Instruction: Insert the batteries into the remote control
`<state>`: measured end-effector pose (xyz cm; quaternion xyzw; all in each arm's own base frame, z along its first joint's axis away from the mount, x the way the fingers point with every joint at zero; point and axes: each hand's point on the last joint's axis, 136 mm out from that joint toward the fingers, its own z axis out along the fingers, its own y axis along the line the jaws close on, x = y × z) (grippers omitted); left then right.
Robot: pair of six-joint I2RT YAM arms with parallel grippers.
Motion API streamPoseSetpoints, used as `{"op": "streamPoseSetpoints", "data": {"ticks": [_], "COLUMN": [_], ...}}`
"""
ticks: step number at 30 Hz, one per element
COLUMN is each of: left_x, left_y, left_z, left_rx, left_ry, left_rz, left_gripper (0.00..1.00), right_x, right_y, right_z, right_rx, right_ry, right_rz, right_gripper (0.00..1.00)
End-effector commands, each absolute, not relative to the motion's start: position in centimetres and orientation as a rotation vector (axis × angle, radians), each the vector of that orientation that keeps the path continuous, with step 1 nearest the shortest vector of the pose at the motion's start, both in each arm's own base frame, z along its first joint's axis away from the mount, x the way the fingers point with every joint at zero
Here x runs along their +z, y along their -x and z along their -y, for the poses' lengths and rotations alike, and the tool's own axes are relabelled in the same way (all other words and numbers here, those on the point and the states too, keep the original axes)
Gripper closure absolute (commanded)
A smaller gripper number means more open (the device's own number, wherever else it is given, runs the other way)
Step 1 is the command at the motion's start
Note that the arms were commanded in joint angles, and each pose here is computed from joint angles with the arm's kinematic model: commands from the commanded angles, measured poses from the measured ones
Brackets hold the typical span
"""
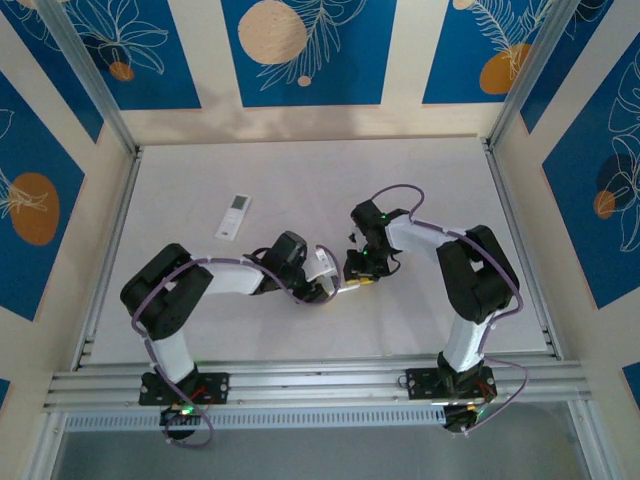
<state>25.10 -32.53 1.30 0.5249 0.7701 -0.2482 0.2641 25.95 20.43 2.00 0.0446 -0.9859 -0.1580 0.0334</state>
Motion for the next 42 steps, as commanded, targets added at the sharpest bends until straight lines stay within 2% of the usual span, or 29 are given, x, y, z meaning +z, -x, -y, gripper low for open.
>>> {"op": "streamPoseSetpoints", "data": {"ticks": [1,4,7,17,23,31,35,37,39,41,42], "left_x": [-6.7,-7.6,-7.7,-8.2,-8.3,-7.9,-7.1,-6.3,-4.5,-1.8,0.1], "left_y": [-22.1,-21.8,-22.1,-24.1,-24.1,-24.2,-24.7,-25.0,-25.7,-26.5,-27.0], "left_z": [28.7,27.2,26.9,25.5,25.5,25.9,25.9,26.3,27.0,27.5,27.6], "left_rx": [-0.604,-0.546,-0.557,-0.46,-0.478,-0.494,-0.479,-0.494,-0.525,-0.546,-0.554], "left_ry": [-1.468,-1.474,-1.392,-1.233,-1.239,-1.253,-1.241,-1.22,-1.156,-1.083,-1.039], "left_rz": [-2.349,-2.39,-2.415,-2.444,-2.436,-2.415,-2.387,-2.353,-2.297,-2.248,-2.22], "left_gripper": [0.46,0.46,0.47,0.48,0.47,0.43,0.38,0.31,0.23,0.2,0.19], "right_x": [-2.9,-2.8,-2.6,-0.5,2.8,4.1,5.1,5.5,5.8,6.6,7.1], "right_y": [-24.6,-24.9,-24.9,-24.6,-25.8,-27.5,-28.4,-28.6,-28.9,-29.3,-29.4], "right_z": [-16.2,-15.6,-15.1,-14.1,-10.7,-8.6,-10.6,-11.7,-12.6,-14.0,-14.6], "right_rx": [-0.139,-0.075,-0.031,0.036,-0.021,-0.231,-0.333,-0.361,-0.421,-0.449,-0.425], "right_ry": [0.001,0.071,0.169,0.339,0.484,0.61,0.449,0.372,0.325,0.215,0.152], "right_rz": [3.004,3.007,2.997,3.056,3.133,3.127,3.178,3.201,3.215,3.26,3.293], "right_gripper": [0.78,0.81,0.95,0.92,0.9,0.86,0.82,0.78,0.69,0.64,0.58]}}
